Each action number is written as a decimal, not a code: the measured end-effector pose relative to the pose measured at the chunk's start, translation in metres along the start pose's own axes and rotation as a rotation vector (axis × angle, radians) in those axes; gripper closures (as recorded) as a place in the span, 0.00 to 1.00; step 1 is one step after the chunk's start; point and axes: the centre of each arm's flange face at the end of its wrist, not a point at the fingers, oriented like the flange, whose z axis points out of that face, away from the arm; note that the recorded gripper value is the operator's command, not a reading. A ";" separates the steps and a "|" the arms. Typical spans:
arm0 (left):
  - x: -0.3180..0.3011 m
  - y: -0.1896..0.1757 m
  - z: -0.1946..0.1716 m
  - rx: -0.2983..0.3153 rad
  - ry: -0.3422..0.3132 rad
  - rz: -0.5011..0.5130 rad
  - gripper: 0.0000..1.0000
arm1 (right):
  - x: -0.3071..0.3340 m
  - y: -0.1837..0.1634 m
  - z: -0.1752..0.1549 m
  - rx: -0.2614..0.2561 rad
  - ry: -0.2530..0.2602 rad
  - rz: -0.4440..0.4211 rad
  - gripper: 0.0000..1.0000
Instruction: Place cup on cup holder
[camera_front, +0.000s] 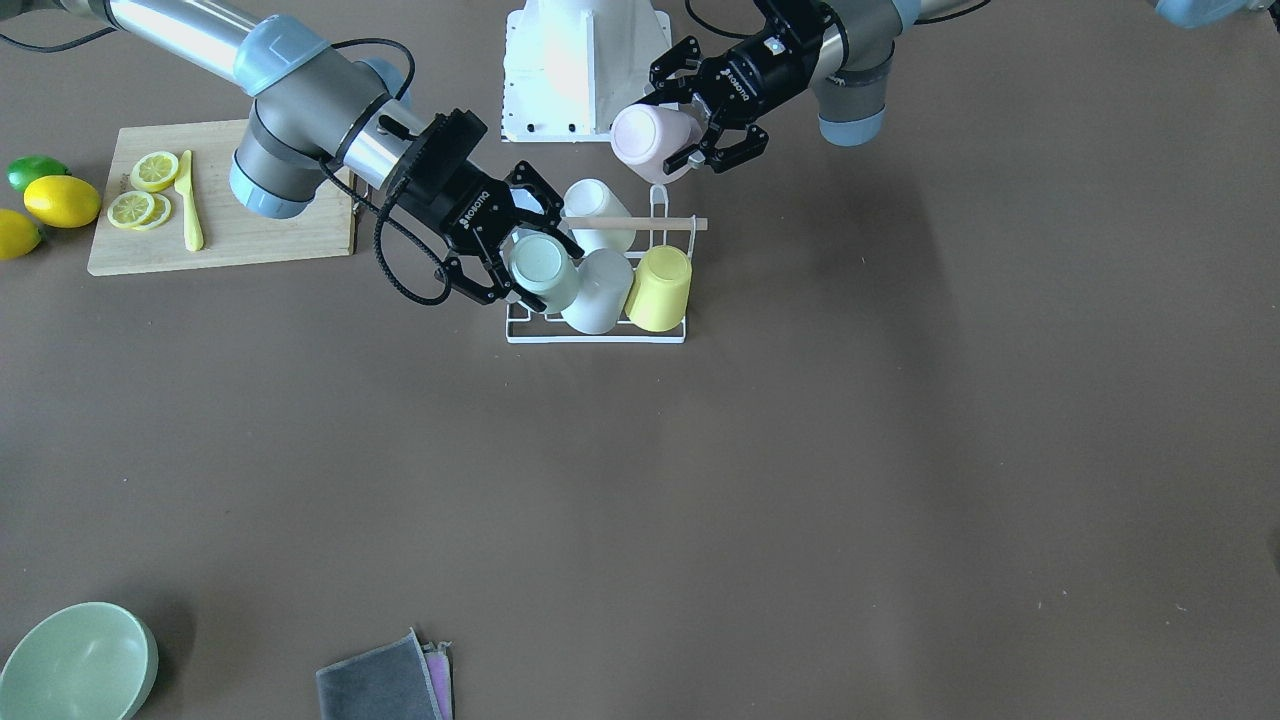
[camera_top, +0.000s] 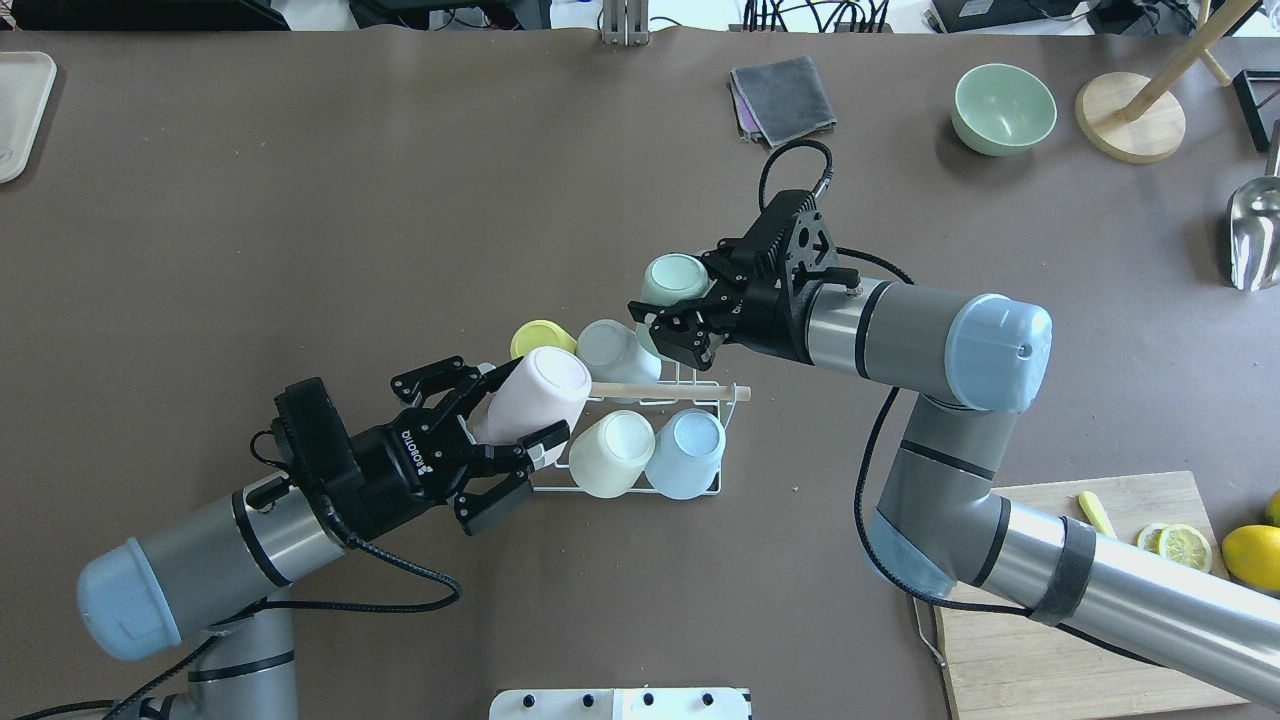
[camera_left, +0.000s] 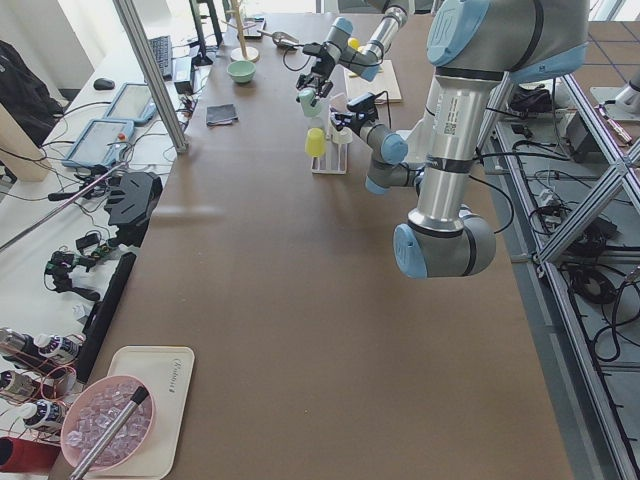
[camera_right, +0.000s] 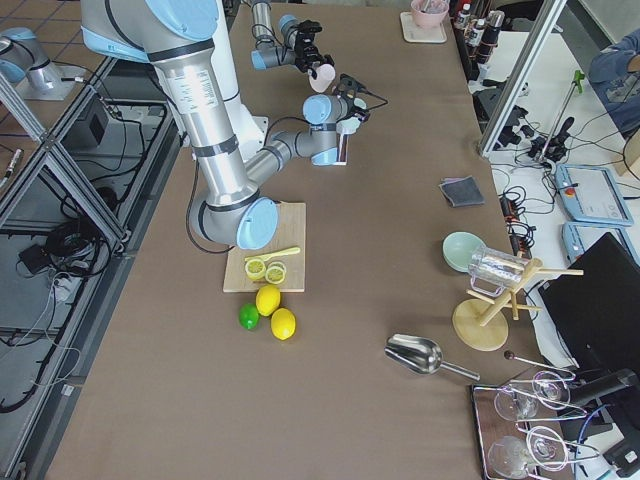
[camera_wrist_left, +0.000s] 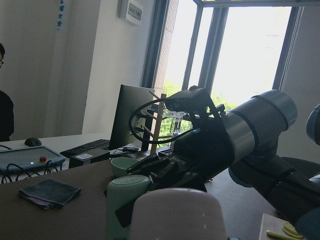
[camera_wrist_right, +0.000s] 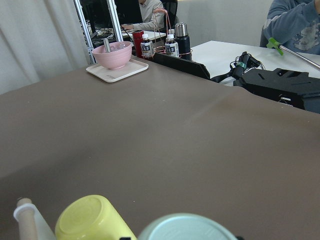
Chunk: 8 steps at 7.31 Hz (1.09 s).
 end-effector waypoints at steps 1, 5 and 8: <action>0.002 0.005 0.001 -0.008 0.003 0.002 1.00 | -0.001 0.002 -0.001 -0.002 -0.002 0.003 1.00; 0.002 0.018 -0.004 -0.018 0.009 0.001 1.00 | -0.001 0.011 -0.016 -0.013 -0.008 0.010 1.00; 0.002 0.025 -0.003 -0.017 0.013 0.042 1.00 | -0.006 0.015 -0.016 -0.017 -0.015 0.013 0.92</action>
